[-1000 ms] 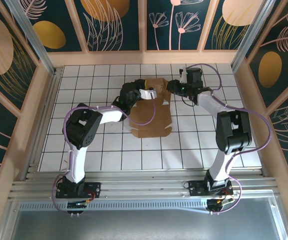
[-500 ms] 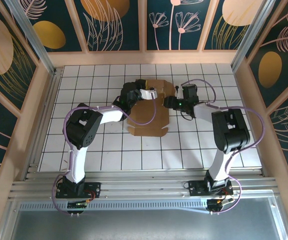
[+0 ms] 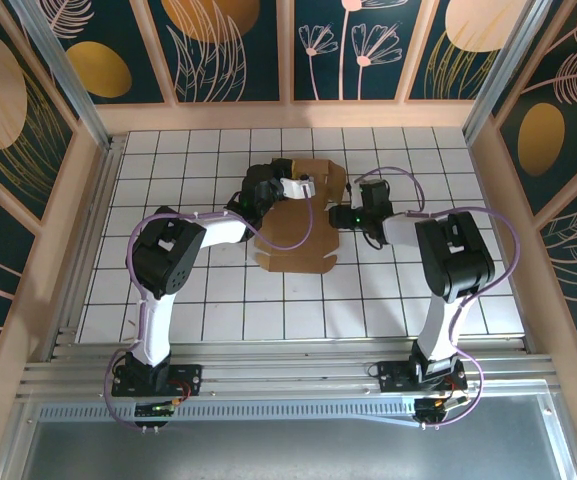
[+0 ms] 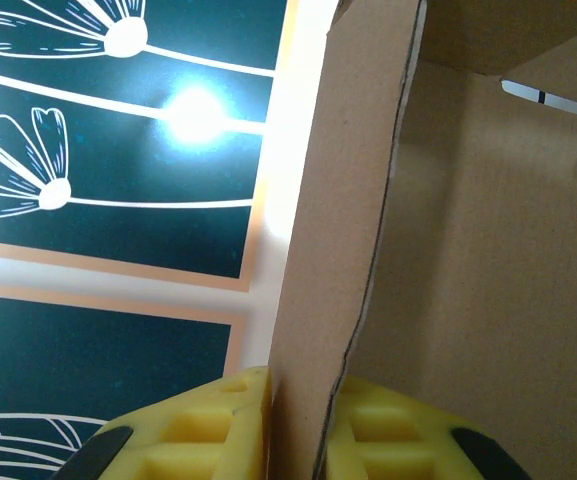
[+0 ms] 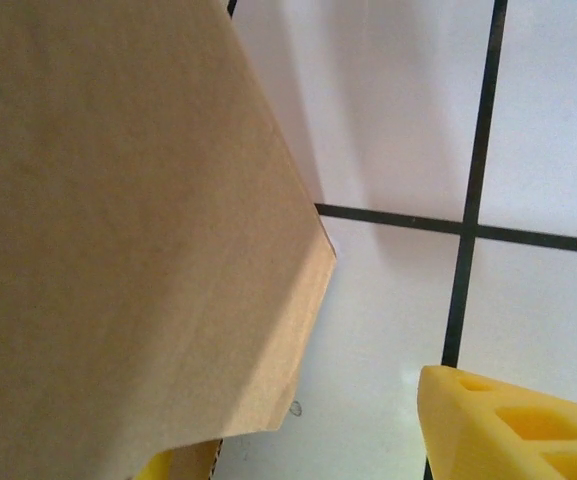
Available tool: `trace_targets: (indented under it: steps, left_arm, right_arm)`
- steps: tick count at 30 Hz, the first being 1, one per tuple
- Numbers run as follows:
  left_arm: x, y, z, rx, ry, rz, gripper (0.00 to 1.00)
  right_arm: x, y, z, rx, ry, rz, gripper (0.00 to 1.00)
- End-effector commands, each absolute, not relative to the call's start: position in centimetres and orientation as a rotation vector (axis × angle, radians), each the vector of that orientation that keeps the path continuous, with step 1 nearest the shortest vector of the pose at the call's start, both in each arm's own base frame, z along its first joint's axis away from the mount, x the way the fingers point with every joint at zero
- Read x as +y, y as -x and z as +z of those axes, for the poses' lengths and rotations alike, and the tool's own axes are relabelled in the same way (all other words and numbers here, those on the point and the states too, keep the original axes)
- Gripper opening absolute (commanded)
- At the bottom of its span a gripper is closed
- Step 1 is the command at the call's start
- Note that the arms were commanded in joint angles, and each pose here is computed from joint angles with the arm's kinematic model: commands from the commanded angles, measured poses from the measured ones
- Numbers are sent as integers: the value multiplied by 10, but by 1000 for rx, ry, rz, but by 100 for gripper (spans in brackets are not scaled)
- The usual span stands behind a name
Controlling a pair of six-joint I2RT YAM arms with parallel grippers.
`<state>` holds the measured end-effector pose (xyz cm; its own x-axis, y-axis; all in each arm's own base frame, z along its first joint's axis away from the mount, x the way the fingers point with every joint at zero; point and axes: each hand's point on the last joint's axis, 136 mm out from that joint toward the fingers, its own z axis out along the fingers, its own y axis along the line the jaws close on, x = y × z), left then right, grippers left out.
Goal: Fold the paper box
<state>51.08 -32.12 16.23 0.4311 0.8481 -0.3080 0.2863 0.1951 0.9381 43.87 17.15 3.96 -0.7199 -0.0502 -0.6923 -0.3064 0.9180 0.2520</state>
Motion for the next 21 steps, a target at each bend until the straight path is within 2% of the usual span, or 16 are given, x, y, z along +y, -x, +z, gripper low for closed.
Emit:
trace_targets:
  steps: [1,4,5,11,21]
  left_arm:
    - [-334,-508,154,1108,-1385,485,18]
    - [-334,-507,152,1109,-1387,484,18]
    - [-333,-508,152,1110,-1385,486,18]
    - [-334,-508,156,1107,-1373,479,18]
    - [-335,-507,154,1111,-1376,476,18]
  right_arm:
    - [178,-444,42,2341,291,429,55]
    - [182,-442,42,2341,317,428,41]
    - [185,-440,43,2343,331,441,40]
    - [188,-429,31,2404,338,457,47]
    - [174,-422,6,2437,260,273,40]
